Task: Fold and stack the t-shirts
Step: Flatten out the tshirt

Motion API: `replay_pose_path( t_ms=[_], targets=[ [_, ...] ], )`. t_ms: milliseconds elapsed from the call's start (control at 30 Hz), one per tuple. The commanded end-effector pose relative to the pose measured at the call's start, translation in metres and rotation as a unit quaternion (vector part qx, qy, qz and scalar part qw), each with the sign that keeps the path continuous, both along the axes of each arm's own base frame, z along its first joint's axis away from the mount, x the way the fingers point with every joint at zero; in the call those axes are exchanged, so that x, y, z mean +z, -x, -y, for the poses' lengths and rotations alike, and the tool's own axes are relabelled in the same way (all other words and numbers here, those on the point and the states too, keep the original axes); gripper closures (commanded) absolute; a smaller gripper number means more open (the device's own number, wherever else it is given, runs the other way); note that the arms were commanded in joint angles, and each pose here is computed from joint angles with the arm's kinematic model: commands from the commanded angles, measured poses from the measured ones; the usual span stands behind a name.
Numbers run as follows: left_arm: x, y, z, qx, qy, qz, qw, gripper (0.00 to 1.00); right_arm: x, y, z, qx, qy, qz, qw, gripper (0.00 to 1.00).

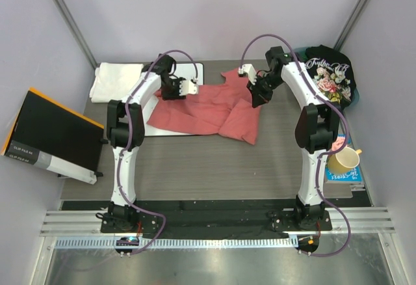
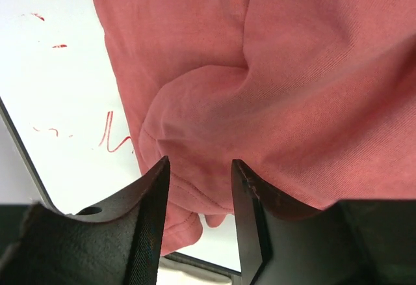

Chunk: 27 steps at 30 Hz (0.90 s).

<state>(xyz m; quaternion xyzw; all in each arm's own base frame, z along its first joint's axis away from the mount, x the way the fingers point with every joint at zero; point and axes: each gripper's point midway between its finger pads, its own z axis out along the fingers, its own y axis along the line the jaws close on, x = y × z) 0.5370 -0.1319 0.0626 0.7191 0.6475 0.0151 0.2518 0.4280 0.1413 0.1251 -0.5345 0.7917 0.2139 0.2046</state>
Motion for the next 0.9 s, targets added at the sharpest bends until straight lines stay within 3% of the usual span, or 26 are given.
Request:
replay_pose_path(
  t_ms=[0, 333, 700, 767, 800, 833, 867],
  targets=[
    [0.016, -0.009, 0.010, -0.005, 0.031, 0.011, 0.999, 0.56, 0.032, -0.013, 0.001, 0.003, -0.003, 0.057, 0.998, 0.99],
    [0.019, 0.000, 0.039, -0.038, 0.082, -0.012, 0.996, 0.59, 0.029, -0.011, 0.003, 0.002, 0.001, 0.052, 0.999, 0.99],
    [-0.001, 0.025, 0.053, -0.069, 0.088, -0.056, 0.992, 0.60, 0.030, -0.010, 0.005, 0.003, 0.008, 0.053, 0.999, 0.99],
    [-0.008, 0.025, 0.056, -0.068, 0.086, -0.054, 0.992, 0.67, 0.030, -0.010, 0.005, 0.002, 0.009, 0.053, 0.999, 0.99],
    [-0.010, 0.024, 0.056, -0.067, 0.085, -0.051, 0.993, 0.74, 0.030, -0.011, 0.005, 0.003, 0.008, 0.054, 0.999, 0.99],
    [-0.014, 0.021, 0.058, -0.065, 0.085, -0.047, 0.993, 0.89, 0.030, -0.011, 0.005, 0.002, 0.008, 0.054, 0.999, 0.99],
    [-0.016, 0.021, 0.058, -0.062, 0.085, -0.047, 0.993, 0.94, 0.030, -0.011, 0.005, 0.001, 0.009, 0.055, 0.998, 0.99]
  ],
)
